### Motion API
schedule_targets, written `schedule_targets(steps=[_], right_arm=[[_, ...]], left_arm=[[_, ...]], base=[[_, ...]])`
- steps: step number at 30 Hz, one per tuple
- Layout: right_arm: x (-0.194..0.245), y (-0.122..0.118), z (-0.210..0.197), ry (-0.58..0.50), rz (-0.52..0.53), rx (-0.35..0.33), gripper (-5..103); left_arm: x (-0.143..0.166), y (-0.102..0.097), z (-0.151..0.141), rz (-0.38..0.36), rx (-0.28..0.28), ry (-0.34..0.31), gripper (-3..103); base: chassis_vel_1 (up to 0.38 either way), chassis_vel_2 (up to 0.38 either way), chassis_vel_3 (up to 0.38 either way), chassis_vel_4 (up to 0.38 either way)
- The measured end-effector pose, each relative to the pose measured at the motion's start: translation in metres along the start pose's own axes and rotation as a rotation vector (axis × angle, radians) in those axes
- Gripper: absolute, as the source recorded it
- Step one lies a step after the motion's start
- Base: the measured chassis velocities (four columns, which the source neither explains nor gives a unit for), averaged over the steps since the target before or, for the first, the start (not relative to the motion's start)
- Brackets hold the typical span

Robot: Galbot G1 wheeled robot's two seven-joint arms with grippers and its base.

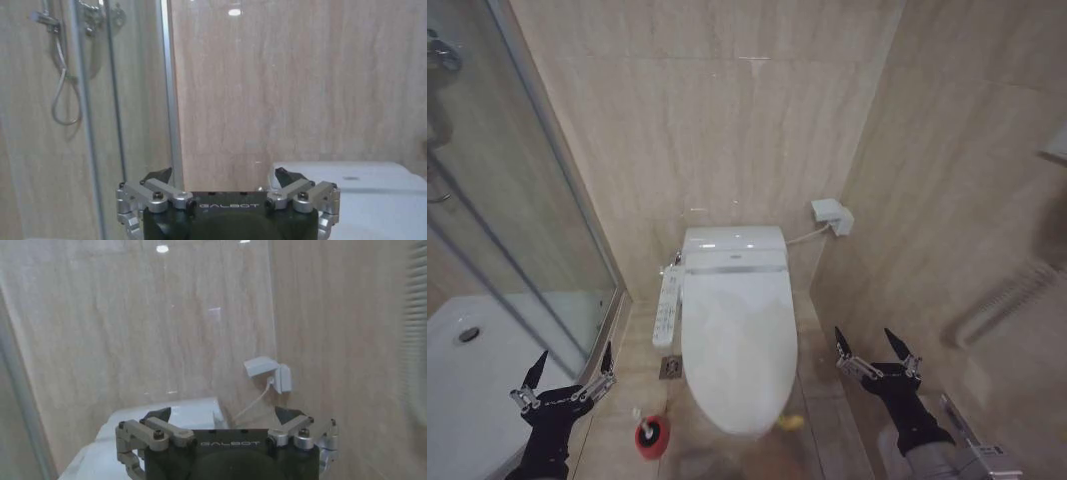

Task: Open the toilet lid, clean the toilet bowl with a toilet brush, close the toilet lid, and flush.

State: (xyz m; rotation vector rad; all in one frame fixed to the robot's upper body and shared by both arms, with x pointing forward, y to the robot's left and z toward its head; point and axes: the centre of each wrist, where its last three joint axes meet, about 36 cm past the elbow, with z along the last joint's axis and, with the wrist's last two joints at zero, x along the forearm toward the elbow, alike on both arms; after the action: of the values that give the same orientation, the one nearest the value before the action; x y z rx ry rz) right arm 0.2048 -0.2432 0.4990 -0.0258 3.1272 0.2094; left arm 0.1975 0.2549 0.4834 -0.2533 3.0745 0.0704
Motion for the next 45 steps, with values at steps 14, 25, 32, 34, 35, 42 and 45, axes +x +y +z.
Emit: schedule_targets(steps=[14,25,32,34,35,42,45], right_arm=[[0.0000,0.0000,0.0000,0.000,0.000,0.000,100],[0.0000,0.0000,0.0000,0.000,0.000,0.000,100],[0.0000,0.0000,0.0000,0.000,0.000,0.000,100],[0.0000,0.0000,0.0000,0.000,0.000,0.000,100],[0.0000,0.0000,0.0000,0.000,0.000,0.000,100],[0.0000,0.0000,0.0000,0.000,0.000,0.000,100],[0.0000,0.0000,0.0000,0.000,0.000,0.000,100]], left_arm=[[0.0000,0.0000,0.0000,0.000,0.000,0.000,100],[-0.0001,0.0000,0.0000,0.000,0.000,0.000,100],[0.0000,0.0000,0.0000,0.000,0.000,0.000,100],[0.0000,0.0000,0.0000,0.000,0.000,0.000,100],[0.0000,0.0000,0.0000,0.000,0.000,0.000,100],[0.0000,0.0000,0.0000,0.000,0.000,0.000,100],[0.0000,0.0000,0.0000,0.000,0.000,0.000,100]], base=[[0.318,-0.307,-0.321,0.319],[-0.032,0.017,0.027,-0.020],[0.000,0.000,0.000,0.000],[0.000,0.000,0.000,0.000],[0.000,0.000,0.000,0.000],[0.000,0.000,0.000,0.000],[0.000,0.000,0.000,0.000]])
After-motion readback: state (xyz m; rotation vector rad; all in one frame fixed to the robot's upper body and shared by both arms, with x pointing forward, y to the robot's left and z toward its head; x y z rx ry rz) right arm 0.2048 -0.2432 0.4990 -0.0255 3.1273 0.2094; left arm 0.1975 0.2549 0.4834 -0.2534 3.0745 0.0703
